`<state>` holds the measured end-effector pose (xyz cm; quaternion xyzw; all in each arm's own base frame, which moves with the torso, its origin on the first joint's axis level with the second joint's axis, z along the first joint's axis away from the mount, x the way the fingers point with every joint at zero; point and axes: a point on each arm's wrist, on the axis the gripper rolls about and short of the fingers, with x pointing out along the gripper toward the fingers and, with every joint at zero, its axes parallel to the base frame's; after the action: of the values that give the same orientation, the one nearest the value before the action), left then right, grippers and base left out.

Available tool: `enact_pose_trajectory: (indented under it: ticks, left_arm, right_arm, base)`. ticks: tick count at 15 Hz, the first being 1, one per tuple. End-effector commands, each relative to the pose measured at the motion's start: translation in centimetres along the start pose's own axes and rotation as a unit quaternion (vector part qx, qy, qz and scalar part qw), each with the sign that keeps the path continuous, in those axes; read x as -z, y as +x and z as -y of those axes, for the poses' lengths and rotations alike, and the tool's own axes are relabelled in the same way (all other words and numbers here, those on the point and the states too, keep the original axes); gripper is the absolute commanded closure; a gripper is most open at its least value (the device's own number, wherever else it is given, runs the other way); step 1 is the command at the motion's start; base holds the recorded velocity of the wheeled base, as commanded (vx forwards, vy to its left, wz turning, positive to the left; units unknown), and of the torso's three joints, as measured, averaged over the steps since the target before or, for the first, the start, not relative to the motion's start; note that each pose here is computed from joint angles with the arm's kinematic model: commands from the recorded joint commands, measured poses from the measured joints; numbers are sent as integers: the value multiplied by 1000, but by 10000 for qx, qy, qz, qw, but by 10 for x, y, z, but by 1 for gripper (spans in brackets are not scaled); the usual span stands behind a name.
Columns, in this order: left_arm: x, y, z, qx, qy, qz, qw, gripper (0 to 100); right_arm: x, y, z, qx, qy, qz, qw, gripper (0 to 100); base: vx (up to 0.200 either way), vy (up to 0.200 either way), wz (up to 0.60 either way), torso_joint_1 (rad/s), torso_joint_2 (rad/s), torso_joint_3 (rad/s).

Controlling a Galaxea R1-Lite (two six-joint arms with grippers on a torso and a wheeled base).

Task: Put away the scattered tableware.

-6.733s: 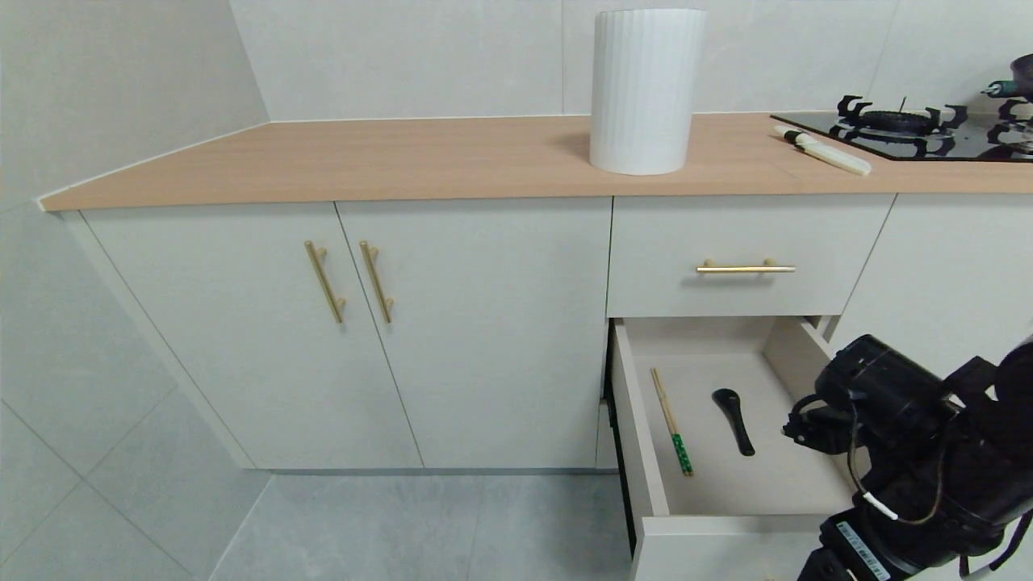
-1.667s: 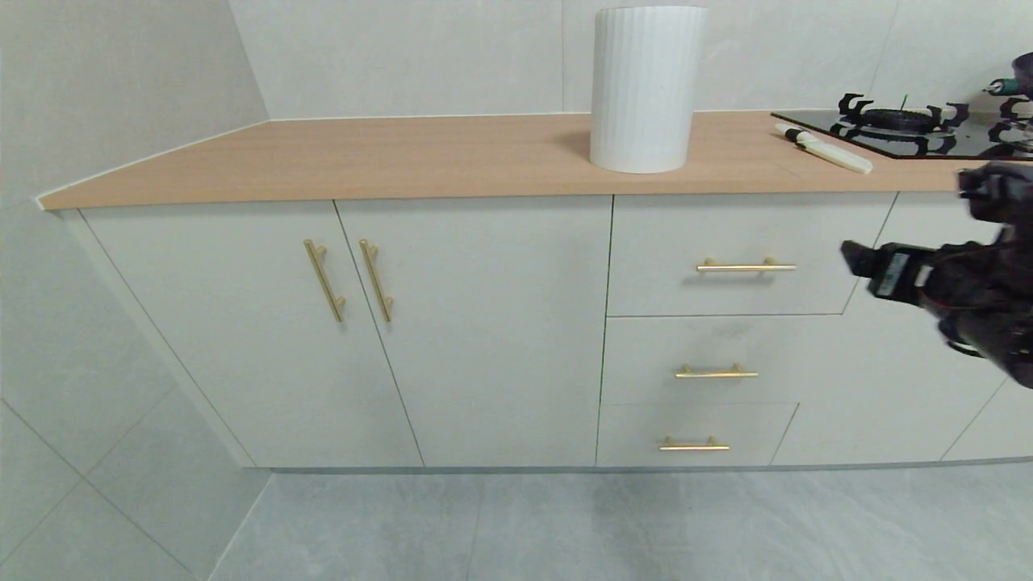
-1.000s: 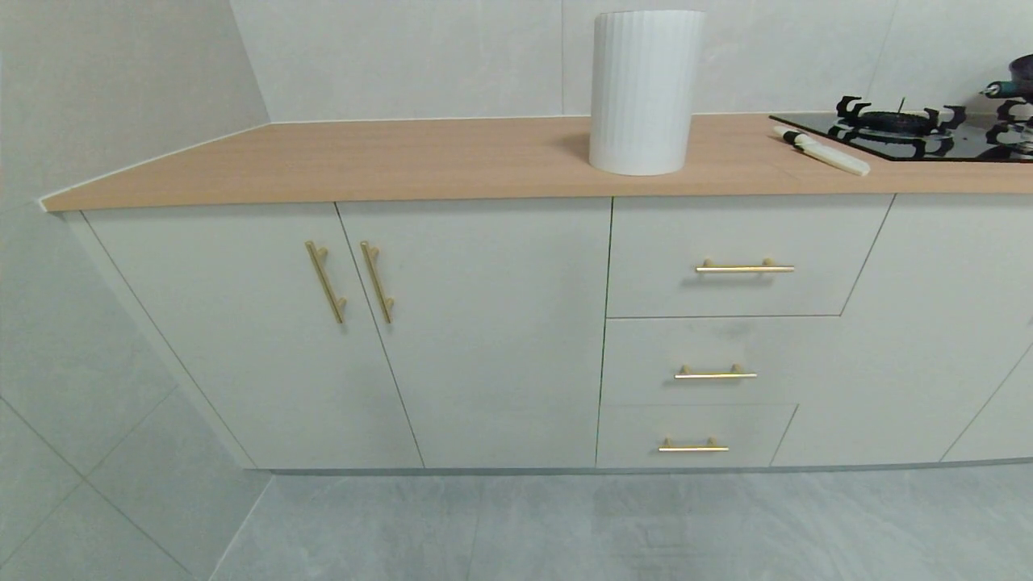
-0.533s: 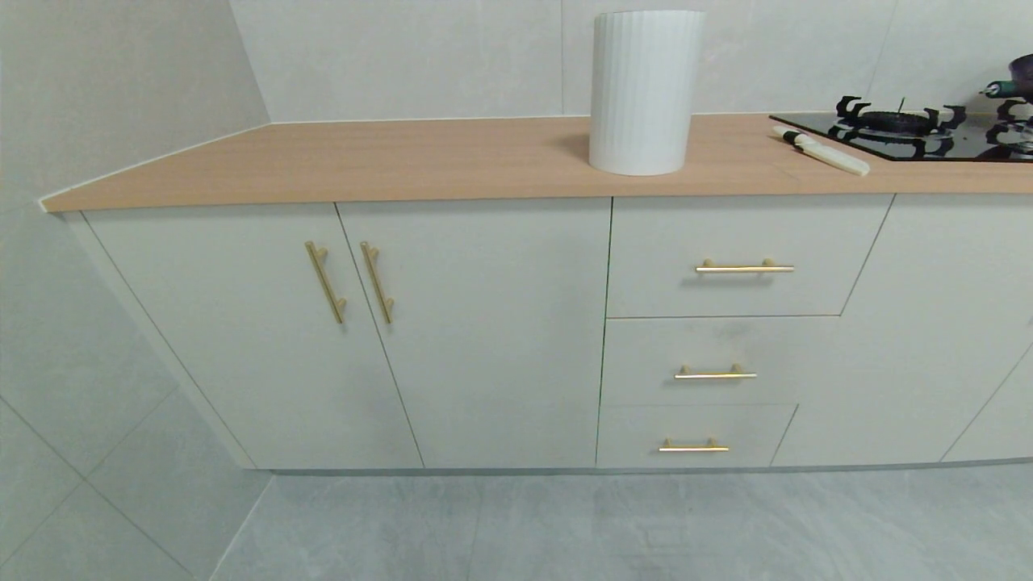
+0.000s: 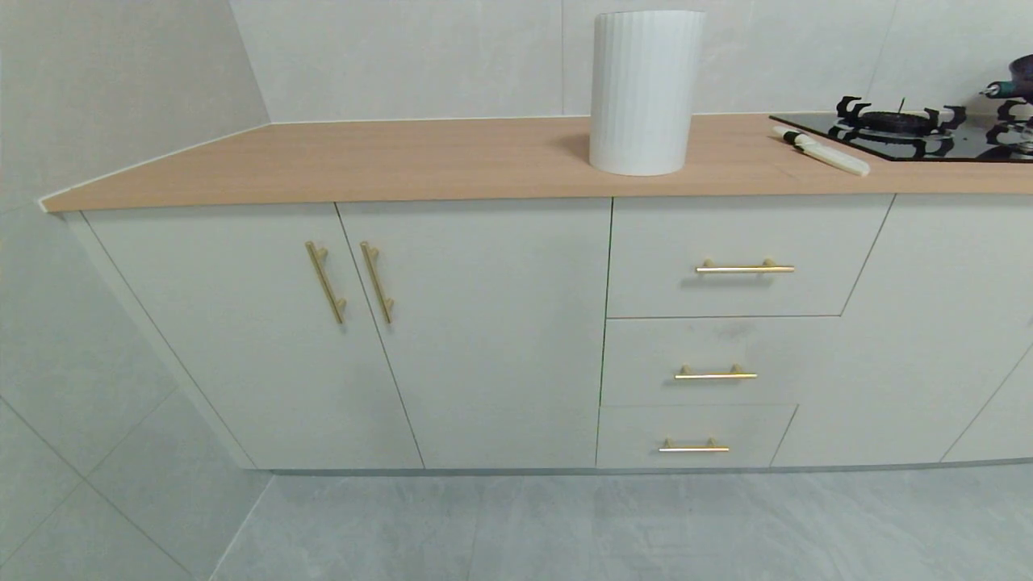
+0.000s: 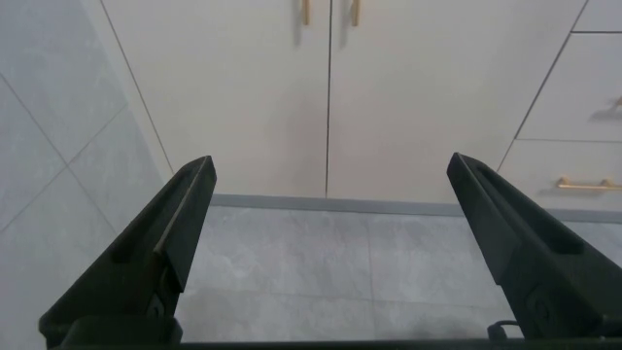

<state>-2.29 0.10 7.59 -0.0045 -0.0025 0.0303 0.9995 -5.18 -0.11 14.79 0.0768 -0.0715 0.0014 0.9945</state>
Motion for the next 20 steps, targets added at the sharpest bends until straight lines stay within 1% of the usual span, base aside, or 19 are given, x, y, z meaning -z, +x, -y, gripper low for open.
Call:
enact_pose_trajectory:
  ticks: [1, 2, 3, 4, 5, 7, 11, 12, 13, 16, 18, 20]
  left_arm:
    - [0, 0, 0, -4, -1, 0, 10000, 0]
    - [0, 0, 0, -4, -1, 0, 10000, 0]
    - [0, 0, 0, -4, -1, 0, 10000, 0]
    - [0, 0, 0, -4, -1, 0, 10000, 0]
    - [0, 0, 0, -4, -1, 0, 10000, 0]
    - [0, 0, 0, -4, -1, 0, 10000, 0]
    - [0, 0, 0, -4, -1, 0, 10000, 0]
    - [0, 0, 0, -4, -1, 0, 10000, 0]
    - [0, 0, 0, -4, -1, 0, 10000, 0]
    - [0, 0, 0, -4, 6, 0, 10000, 0]
    - [0, 0, 0, -4, -1, 0, 10000, 0]
    - [0, 0, 0, -4, 29, 0, 10000, 0]
  right_arm:
    - [3, -5, 0, 230, -53, 203, 9995, 0]
    - [8, -3, 1, 275, -56, 109, 9995, 0]
    - [27, 4, 4, 324, -120, -226, 9991, 0]
    - [42, 9, 7, 341, -310, -407, 9981, 0]
    - [60, 15, 9, 367, -628, -498, 9961, 0]
    - [70, 19, 11, 366, -847, -436, 9948, 0]
    - [70, 19, 11, 360, -809, -435, 9951, 0]
    - [70, 19, 11, 349, -717, -441, 9958, 0]
    - [76, 18, 11, 284, -666, -799, 9942, 0]
    - [75, 18, 10, -77, -769, -737, 9943, 0]
    - [75, 18, 10, -78, -769, -730, 9943, 0]
    - [75, 18, 10, -77, -762, -730, 9944, 0]
  base:
    - [0, 0, 0, 0, 0, 0]
    - [0, 0, 0, 0, 0, 0]
    - [0, 0, 0, 0, 0, 0]
    - [0, 0, 0, 0, 0, 0]
    - [0, 0, 0, 0, 0, 0]
    - [0, 0, 0, 0, 0, 0]
    - [0, 0, 0, 0, 0, 0]
    - [0, 0, 0, 0, 0, 0]
    - [0, 0, 0, 0, 0, 0]
    - [0, 0, 0, 0, 0, 0]
    - [0, 0, 0, 0, 0, 0]
    - [0, 0, 0, 0, 0, 0]
